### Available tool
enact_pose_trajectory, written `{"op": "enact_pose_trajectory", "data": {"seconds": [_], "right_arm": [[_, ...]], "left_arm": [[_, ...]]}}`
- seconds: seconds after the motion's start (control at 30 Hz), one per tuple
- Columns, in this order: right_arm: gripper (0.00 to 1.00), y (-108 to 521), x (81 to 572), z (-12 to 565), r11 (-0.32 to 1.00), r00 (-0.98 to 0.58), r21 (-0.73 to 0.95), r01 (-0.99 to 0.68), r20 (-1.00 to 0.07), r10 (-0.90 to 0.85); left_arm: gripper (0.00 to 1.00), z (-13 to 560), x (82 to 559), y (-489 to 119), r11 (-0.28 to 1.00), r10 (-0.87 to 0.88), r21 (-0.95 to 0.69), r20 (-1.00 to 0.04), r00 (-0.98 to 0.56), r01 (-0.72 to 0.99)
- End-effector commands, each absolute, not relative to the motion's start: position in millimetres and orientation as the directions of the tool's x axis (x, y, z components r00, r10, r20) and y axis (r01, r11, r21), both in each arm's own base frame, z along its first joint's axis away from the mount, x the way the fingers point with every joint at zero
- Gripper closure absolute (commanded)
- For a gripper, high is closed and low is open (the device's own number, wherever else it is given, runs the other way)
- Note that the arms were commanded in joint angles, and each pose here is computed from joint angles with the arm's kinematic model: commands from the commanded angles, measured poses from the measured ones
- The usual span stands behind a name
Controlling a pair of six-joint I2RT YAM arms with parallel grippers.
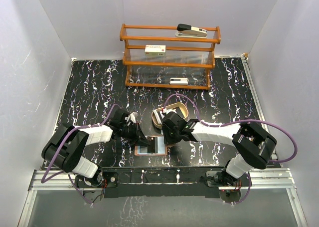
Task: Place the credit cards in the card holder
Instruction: Insert the credit card into the card holder.
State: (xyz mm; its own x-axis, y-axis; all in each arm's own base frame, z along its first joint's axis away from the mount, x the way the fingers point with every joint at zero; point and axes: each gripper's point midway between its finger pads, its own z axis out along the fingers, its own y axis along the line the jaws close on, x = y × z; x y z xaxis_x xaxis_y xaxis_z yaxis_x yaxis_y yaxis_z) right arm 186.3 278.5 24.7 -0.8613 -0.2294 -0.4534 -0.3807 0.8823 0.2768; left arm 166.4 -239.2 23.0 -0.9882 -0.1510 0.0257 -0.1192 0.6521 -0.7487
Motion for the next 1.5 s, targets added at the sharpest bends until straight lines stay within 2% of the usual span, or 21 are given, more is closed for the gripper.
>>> {"op": "enact_pose_trajectory", "data": {"seconds": [0.0, 0.07, 0.13, 0.43, 0.8, 1.23, 1.47], "right_arm": [[0.76, 284, 190, 32, 0.880, -0.853, 0.299, -0.369, -0.485, -0.193], [0.75, 284, 191, 37, 0.882, -0.851, 0.300, -0.364, -0.491, -0.185], [0.73, 283, 192, 43, 0.883, -0.849, 0.303, -0.359, -0.498, -0.175], [0.74, 281, 187, 38, 0.883, -0.857, 0.318, -0.344, -0.490, -0.157], [0.77, 287, 182, 24, 0.871, -0.871, 0.351, -0.343, -0.465, -0.156], [0.78, 290, 184, 20, 0.871, -0.872, 0.356, -0.339, -0.465, -0.150], [0.78, 291, 186, 19, 0.870, -0.868, 0.355, -0.342, -0.473, -0.149]], "left_arm": [[0.91, 21, 171, -235, 0.677, -0.197, -0.724, -0.005, -0.980, -0.132], [0.79, 24, 174, -233, 0.697, -0.194, -0.707, -0.023, -0.981, -0.121], [0.71, 26, 176, -229, 0.719, -0.189, -0.686, -0.042, -0.981, -0.109], [0.57, 42, 181, -224, 0.736, -0.194, -0.672, -0.102, -0.976, -0.076], [0.54, 42, 179, -227, 0.729, -0.179, -0.682, -0.107, -0.978, -0.059], [0.58, 41, 173, -244, 0.675, -0.175, -0.735, -0.078, -0.981, -0.062], [0.60, 47, 174, -261, 0.624, -0.144, -0.781, -0.102, -0.984, -0.011]]}}
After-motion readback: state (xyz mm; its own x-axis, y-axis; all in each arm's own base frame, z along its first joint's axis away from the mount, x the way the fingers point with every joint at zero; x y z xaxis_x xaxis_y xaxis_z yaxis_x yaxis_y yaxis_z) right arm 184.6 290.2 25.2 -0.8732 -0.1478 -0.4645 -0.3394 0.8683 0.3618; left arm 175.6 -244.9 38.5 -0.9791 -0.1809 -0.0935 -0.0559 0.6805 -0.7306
